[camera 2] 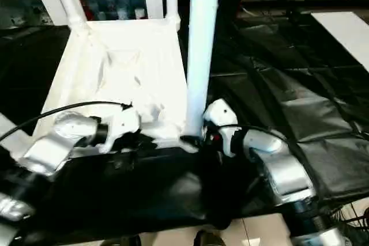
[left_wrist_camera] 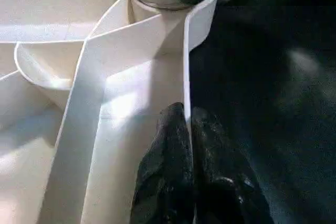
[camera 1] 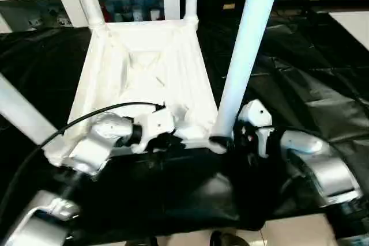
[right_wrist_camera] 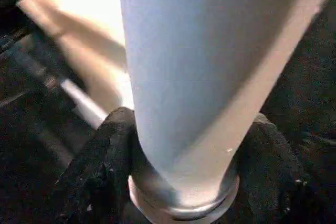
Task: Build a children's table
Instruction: Rotate leg to tighten
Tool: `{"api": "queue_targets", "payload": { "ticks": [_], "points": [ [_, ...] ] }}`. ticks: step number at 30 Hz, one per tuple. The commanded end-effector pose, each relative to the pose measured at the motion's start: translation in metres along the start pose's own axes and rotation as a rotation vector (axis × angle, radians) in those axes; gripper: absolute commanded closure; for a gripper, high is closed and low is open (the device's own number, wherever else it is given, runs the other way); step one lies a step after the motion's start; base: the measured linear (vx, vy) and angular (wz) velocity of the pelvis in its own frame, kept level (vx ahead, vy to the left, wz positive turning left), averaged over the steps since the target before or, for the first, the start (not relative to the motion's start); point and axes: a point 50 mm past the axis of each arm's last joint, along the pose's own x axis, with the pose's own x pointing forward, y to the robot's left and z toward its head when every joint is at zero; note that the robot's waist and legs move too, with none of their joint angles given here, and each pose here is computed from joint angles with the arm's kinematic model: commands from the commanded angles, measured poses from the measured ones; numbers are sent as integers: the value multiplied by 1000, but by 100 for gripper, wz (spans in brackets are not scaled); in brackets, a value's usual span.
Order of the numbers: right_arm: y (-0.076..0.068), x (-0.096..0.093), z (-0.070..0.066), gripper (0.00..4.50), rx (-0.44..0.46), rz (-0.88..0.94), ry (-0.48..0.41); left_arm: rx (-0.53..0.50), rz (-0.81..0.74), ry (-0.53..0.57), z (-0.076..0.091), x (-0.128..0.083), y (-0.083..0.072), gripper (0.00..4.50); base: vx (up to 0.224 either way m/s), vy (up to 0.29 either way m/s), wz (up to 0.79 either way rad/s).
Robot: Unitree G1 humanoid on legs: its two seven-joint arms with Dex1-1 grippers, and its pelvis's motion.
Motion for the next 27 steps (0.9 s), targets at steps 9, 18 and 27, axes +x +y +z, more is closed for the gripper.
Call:
{"api": "queue_targets", "payload": {
  "ticks": [9, 18, 27],
  "points": [
    [20, 47, -19, 206, 273, -346, 79, -101, 232, 72, 7, 46, 9, 450, 0, 0, 0],
    [33, 68, -7, 171, 275, -374, 50, -61, 212, 80, 14, 61, 3, 450, 0, 0, 0],
    [11, 44, 15, 82, 161, -361, -54, -74, 176, 94, 2, 48, 3, 450, 0, 0, 0]
  ]
}}
